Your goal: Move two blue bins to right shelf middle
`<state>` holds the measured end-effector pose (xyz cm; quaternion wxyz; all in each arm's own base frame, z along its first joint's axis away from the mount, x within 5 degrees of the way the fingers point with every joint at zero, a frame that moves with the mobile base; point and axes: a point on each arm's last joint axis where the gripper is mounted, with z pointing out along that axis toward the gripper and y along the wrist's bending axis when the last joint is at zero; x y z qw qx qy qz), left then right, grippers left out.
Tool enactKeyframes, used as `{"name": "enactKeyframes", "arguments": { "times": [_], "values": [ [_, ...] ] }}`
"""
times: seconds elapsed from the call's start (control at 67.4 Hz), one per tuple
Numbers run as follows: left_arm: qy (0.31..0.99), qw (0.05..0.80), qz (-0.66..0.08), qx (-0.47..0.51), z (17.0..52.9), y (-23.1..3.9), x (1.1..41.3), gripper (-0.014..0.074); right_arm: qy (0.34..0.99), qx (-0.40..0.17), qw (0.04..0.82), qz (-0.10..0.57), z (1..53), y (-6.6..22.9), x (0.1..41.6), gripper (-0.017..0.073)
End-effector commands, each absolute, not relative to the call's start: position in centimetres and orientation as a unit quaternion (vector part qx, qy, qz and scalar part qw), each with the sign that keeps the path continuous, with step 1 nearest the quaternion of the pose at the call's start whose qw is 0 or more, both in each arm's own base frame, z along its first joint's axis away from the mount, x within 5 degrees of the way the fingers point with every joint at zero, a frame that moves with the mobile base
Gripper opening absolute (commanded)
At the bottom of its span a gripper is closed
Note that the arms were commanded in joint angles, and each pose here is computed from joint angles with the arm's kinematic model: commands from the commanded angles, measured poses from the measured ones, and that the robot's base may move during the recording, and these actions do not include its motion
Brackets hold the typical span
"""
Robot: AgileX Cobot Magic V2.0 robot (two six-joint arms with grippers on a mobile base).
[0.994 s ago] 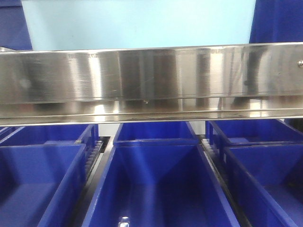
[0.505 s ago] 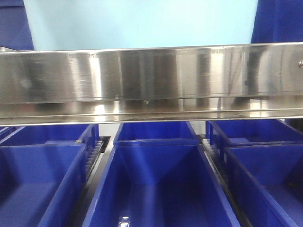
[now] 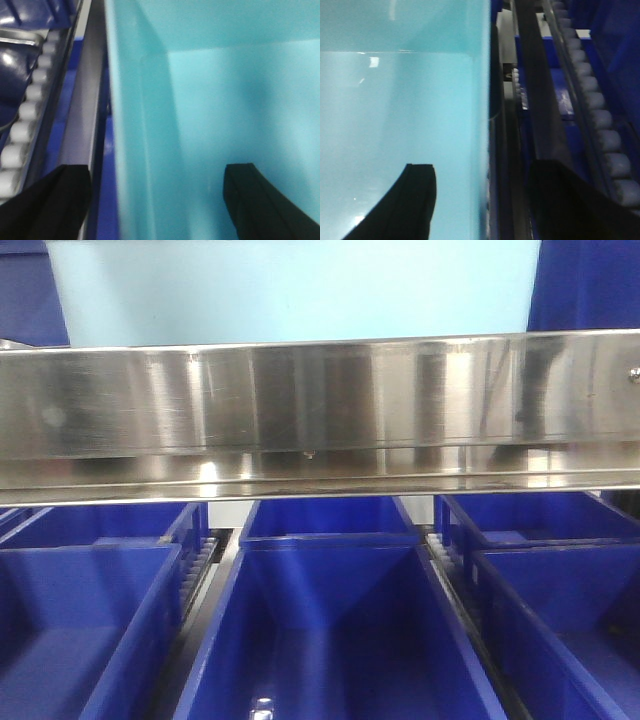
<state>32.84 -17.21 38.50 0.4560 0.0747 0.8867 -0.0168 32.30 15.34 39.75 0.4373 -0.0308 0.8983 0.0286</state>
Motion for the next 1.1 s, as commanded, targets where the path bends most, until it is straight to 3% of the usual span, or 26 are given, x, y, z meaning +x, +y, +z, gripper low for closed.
{"name": "enactKeyframes", "arguments": {
  "times": [0.0, 0.371, 0.549, 1.083],
  "values": [
    [0.889, 0.454, -0.016, 0.055, 40.3, -16.4, 31.8, 0.0452, 0.900, -0.014, 0.434, 0.027, 41.4, 14.7, 31.5, 0.0299],
    [0.935, 0.351, -0.046, 0.012, 43.3, -15.6, 30.9, 0.0451, 0.930, -0.024, 0.365, 0.029, 43.0, 14.3, 30.0, 0.0299],
    [0.937, 0.345, -0.046, 0.021, 43.0, -16.0, 31.7, 0.0400, 0.945, -0.041, 0.320, 0.047, 41.9, 13.8, 30.8, 0.0297],
    [0.945, 0.322, -0.055, 0.028, 41.7, -16.7, 32.6, 0.0400, 0.952, -0.066, 0.293, 0.053, 40.7, 14.1, 33.0, 0.0297]
  ]
}}
